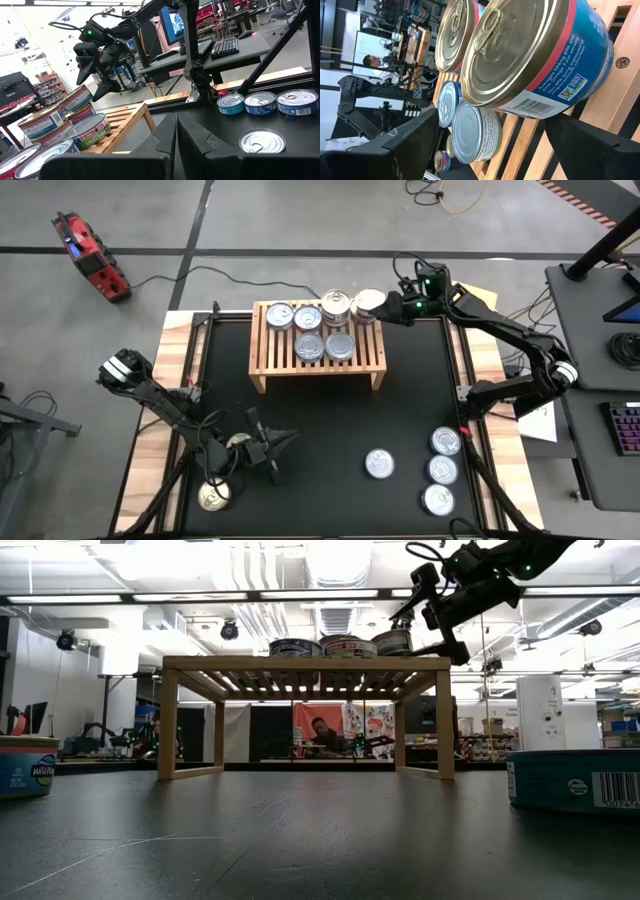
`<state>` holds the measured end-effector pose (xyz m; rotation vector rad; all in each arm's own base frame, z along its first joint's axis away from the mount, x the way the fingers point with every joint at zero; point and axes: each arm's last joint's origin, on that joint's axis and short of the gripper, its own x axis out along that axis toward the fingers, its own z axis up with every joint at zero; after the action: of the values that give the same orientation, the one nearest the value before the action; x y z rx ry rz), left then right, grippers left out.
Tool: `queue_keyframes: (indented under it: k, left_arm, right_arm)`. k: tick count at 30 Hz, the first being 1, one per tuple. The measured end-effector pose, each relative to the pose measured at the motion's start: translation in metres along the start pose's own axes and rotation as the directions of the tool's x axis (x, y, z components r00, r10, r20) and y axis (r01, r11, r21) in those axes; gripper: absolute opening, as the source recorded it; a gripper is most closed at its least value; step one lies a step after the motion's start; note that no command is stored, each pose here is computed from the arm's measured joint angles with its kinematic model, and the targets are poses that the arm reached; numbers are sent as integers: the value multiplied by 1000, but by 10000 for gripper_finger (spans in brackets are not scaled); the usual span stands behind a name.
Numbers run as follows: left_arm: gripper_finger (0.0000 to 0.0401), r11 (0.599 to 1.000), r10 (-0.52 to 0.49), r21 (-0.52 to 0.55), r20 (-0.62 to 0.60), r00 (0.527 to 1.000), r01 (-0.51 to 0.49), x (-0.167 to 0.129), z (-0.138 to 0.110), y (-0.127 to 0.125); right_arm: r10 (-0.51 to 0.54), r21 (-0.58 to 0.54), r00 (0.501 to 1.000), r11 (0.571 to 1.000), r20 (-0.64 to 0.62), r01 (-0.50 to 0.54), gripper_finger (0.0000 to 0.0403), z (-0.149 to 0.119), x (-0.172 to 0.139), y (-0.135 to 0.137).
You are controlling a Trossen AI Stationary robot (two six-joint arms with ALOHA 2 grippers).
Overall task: Stack canned seafood by type on shelf
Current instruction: Stack the blue and pink tuna can on top of the blue and pink tuna can, then put the light green tuna can on the shelf aligned with the other green tuna can
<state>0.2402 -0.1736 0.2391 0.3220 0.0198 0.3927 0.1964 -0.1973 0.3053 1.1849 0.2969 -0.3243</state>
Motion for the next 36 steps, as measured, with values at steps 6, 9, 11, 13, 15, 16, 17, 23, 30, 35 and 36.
queue_keyframes:
  k: [6,9,11,13,15,16,17,23,30,35,36]
  left_arm:
    - [1,1000,0,-3,0,1000,0,0,0,0]
    - [1,1000,0,-3,0,1000,0,0,0,0]
    - [1,1000,0,-3,0,1000,0,0,0,0]
    - [1,1000,0,-3,0,1000,0,0,0,0]
    - [1,1000,0,-4,0,1000,0,0,0,0]
    - [1,1000,0,-4,0,1000,0,0,0,0]
    - [1,1000,0,-4,0,1000,0,0,0,0]
    - [1,1000,0,-4,0,1000,0,0,0,0]
    - [1,999,-1,-35,1,1000,1,0,0,0]
    - [1,997,-6,-83,-7,1000,5,-1,-1,-1]
    - [1,996,-7,-92,-9,1000,6,-1,-2,-1]
  right_arm:
    - [1,9,1000,1000,0,-1,343,0,0,0]
    - [13,16,1000,1000,-7,-13,339,0,0,1]
    - [28,18,999,999,-16,-28,338,0,0,1]
    - [30,18,999,999,-18,-30,339,0,0,2]
    - [30,19,999,999,-19,-30,342,0,0,1]
    - [31,18,999,999,-18,-30,343,0,0,2]
    - [32,17,999,999,-17,-32,345,0,0,2]
    - [52,24,998,998,-40,-51,341,-1,0,2]
    - [184,-77,971,977,-153,-197,333,-22,-25,29]
    - [44,-481,985,868,-169,-121,339,-81,-61,48]
    - [7,-542,988,835,-154,-91,341,-96,-67,48]
